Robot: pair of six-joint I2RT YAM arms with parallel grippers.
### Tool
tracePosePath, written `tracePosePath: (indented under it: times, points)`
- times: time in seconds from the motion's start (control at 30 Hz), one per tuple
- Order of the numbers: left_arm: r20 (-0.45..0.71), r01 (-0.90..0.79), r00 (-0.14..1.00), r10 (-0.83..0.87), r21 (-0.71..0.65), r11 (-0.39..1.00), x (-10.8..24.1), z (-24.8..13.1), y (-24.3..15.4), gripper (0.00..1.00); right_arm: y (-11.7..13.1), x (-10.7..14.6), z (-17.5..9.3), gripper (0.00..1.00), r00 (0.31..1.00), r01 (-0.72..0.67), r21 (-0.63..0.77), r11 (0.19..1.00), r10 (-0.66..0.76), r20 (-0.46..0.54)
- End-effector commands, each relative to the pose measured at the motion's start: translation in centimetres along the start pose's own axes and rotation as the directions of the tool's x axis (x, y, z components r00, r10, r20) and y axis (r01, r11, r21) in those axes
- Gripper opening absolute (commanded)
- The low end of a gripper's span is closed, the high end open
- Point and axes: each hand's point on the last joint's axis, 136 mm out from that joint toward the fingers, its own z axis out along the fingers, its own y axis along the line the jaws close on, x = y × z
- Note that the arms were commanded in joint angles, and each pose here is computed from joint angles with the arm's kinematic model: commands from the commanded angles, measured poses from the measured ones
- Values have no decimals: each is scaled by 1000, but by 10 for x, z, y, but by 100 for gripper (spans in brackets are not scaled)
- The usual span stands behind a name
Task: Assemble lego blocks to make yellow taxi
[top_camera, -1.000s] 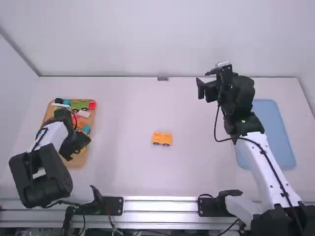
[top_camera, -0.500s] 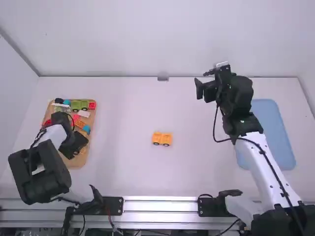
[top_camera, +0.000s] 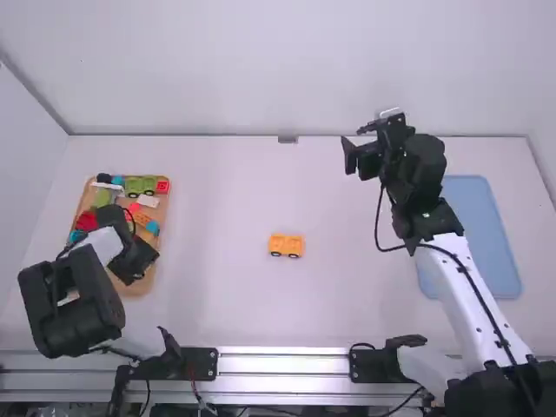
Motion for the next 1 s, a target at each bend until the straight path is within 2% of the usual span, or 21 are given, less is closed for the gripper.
tracePosePath:
  times: [0.0,0.17,0.33,0.47,0.53,0.73,0.8,0.87,0.97]
  points:
    - [-20,-21,1000,21,2,1000,5,4,1,59,7,-15,-1,98,999,6,-17,1000,-5,33]
    - [-11,-30,1000,30,14,999,4,7,-1,52,18,-16,0,98,997,65,-38,997,-64,37]
    - [-33,-41,999,42,48,998,9,6,-6,50,26,-17,0,99,991,127,-55,990,-124,44]
    - [-27,-46,999,47,52,998,7,6,-7,43,27,-18,0,98,991,129,-57,990,-126,45]
    - [-28,-47,998,49,55,997,8,6,-8,35,27,-17,0,98,991,128,-57,990,-125,44]
    - [-25,-51,998,52,53,997,7,6,-7,30,28,-17,0,98,991,129,-60,990,-127,44]
    - [-7,-95,995,96,63,993,4,5,-10,24,27,-17,0,98,991,128,-59,990,-126,43]
    - [7,-95,996,94,66,993,1,2,-10,22,28,-18,0,98,991,129,-62,990,-126,45]
    - [43,-94,995,90,81,992,-7,-13,-13,19,28,-18,0,99,991,129,-62,990,-126,46]
